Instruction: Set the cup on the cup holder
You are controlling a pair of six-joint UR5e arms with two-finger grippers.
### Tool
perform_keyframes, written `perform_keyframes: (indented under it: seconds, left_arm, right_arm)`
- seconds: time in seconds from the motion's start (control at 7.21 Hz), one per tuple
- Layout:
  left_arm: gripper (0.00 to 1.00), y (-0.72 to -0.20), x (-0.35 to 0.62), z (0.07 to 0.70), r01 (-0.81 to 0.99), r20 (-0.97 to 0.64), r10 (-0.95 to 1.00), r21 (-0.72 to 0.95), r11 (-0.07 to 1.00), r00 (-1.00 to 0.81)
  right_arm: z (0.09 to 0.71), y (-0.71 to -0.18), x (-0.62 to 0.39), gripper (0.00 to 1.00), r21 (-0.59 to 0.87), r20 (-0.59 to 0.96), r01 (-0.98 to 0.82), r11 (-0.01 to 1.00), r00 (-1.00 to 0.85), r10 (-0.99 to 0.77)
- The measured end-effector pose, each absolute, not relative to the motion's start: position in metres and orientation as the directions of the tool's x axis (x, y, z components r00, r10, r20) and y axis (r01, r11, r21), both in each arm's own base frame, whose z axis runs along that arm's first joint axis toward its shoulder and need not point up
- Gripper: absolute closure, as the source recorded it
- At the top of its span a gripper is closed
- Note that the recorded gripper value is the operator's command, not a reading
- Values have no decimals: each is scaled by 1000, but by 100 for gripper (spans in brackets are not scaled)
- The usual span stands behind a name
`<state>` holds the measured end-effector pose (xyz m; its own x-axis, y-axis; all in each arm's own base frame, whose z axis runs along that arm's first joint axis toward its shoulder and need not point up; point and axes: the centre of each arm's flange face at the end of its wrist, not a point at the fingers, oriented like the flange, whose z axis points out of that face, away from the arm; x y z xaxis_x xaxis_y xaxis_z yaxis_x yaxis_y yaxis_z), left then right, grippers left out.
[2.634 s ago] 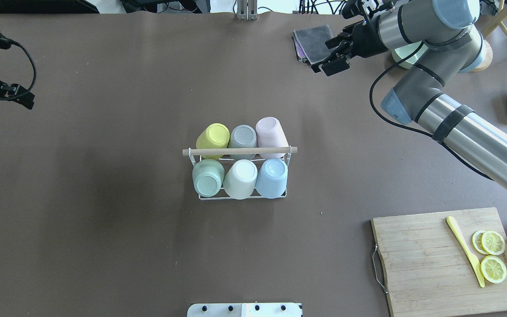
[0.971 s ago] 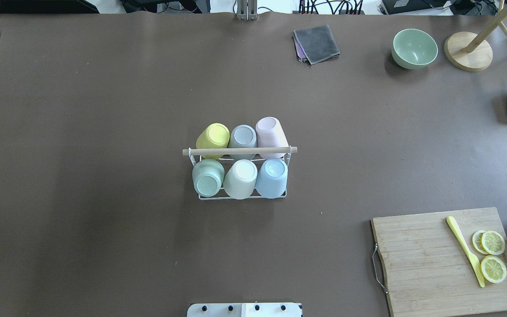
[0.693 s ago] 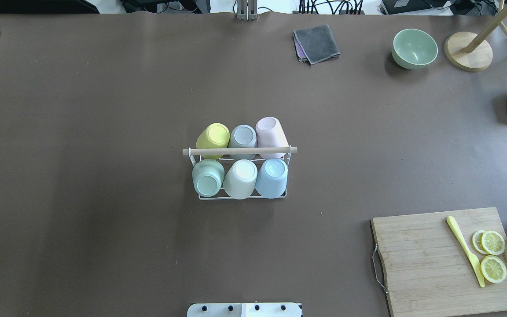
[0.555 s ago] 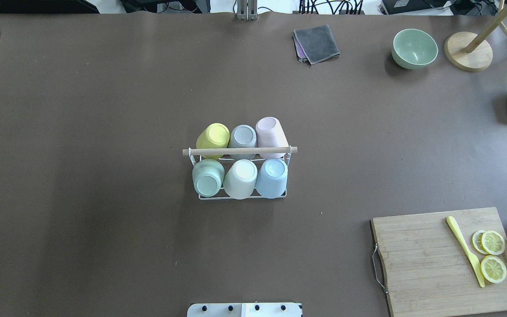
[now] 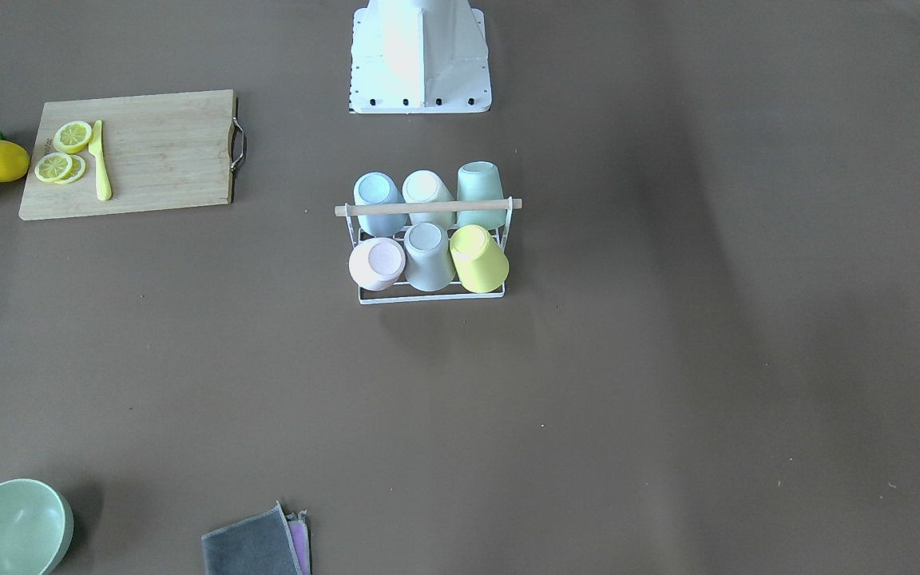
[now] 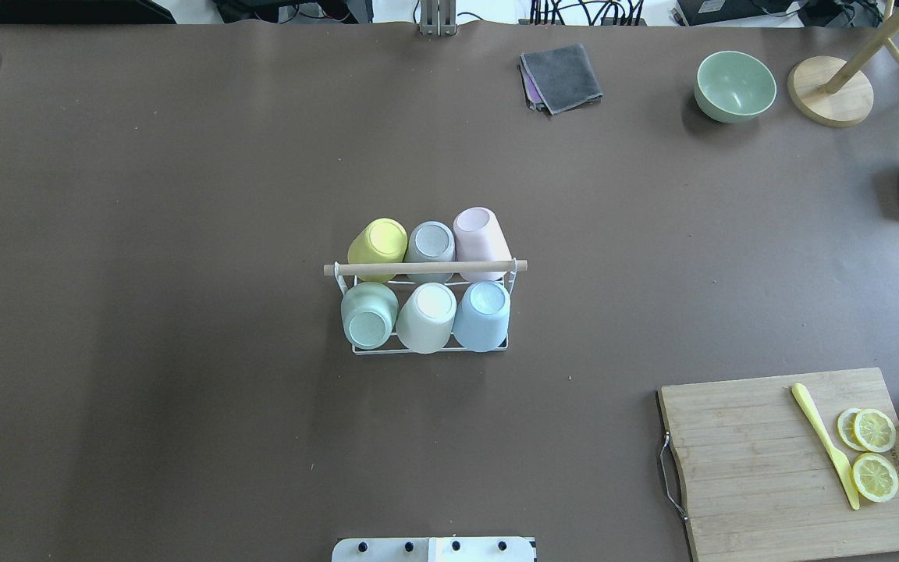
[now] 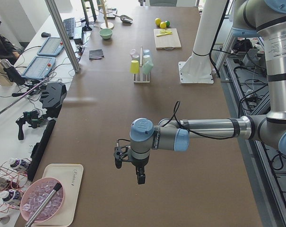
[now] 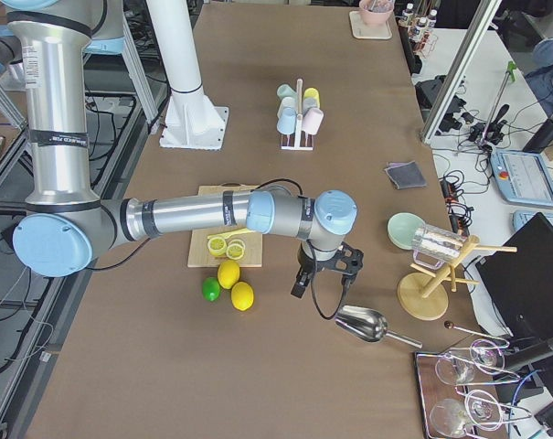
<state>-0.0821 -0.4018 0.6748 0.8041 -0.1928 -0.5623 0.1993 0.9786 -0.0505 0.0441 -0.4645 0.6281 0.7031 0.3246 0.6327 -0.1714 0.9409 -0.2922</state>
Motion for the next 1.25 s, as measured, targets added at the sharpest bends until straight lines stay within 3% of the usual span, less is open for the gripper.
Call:
perform_keyframes:
  seconds: [0.42,1.25]
  left_arm:
    - [2,-409,-76,678,179,-528,-173,-40,983,832]
    - [2,-410,-74,677,181,-535,-176,-44,983,826]
  right_arm:
    - [654,-436,52,1,-172,646,-133,976,733,214]
    - [660,-432,56,0,-169,642,-141,976,736,217]
